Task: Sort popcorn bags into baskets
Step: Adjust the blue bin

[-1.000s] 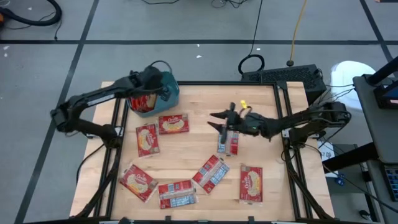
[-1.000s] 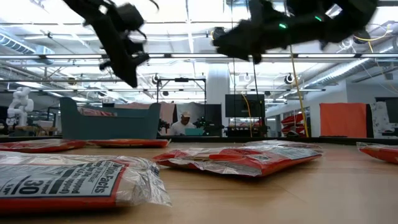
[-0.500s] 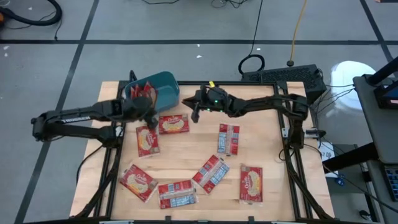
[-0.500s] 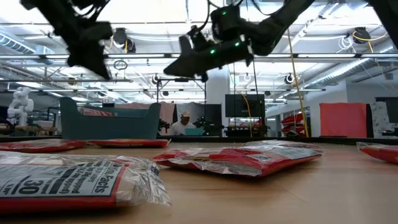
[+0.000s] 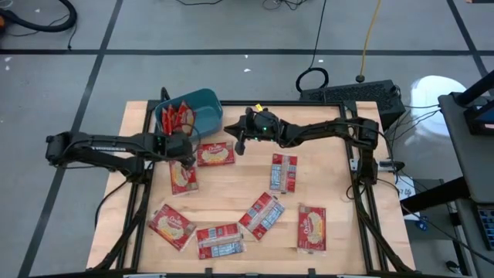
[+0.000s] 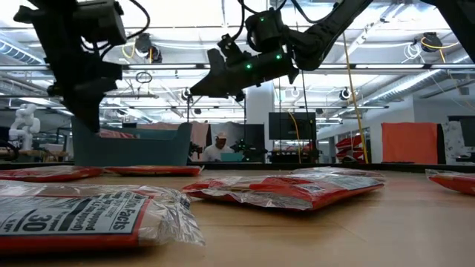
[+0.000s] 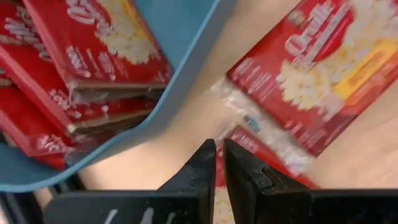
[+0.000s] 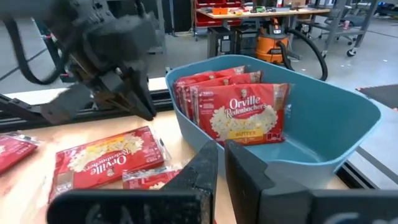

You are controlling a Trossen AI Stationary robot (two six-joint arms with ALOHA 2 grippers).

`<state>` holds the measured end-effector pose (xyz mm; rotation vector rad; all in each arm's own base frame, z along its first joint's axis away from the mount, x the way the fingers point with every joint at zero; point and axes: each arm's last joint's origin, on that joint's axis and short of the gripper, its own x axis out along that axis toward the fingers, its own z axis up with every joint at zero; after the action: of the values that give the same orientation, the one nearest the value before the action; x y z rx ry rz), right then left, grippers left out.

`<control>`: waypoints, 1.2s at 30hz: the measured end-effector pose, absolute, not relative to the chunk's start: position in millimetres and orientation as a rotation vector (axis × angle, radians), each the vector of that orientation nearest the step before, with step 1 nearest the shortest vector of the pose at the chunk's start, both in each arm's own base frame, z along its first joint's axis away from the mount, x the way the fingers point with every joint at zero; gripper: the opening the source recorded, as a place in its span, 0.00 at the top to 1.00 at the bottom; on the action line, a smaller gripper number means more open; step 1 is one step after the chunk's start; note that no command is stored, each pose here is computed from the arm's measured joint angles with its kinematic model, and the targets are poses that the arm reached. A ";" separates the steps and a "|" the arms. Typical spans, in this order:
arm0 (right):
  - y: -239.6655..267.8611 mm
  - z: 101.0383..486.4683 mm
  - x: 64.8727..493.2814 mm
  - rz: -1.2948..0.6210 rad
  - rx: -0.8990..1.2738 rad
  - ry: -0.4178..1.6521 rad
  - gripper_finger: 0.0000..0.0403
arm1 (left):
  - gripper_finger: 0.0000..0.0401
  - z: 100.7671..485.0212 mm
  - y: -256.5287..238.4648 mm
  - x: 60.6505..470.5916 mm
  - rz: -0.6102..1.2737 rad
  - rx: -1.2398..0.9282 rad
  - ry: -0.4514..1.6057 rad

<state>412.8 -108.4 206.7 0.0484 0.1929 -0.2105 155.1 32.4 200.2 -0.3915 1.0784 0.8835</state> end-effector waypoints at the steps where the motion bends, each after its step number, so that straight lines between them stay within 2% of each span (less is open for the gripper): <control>1: -108.4 207.1 412.9 -0.210 0.047 0.188 0.94 | 0.91 198.4 32.6 155.7 0.889 -0.385 1.094; 19: -103.4 201.1 412.7 -0.194 0.039 0.253 0.94 | 0.91 183.5 65.2 154.0 1.149 -0.327 1.187; 27: -101.4 198.9 412.6 -0.188 0.029 0.276 0.94 | 0.91 203.5 67.3 156.0 1.101 -0.296 1.135; 32: -101.1 198.1 412.4 -0.187 0.030 0.284 0.94 | 0.91 207.3 61.7 155.5 0.995 -0.482 1.200; 36: -101.1 198.2 412.4 -0.187 0.030 0.283 0.94 | 0.91 200.3 64.1 152.9 1.050 -0.522 1.212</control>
<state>412.4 -101.1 198.2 0.0300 0.2835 -0.1873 152.9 64.1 200.3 -0.5219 1.2123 1.0501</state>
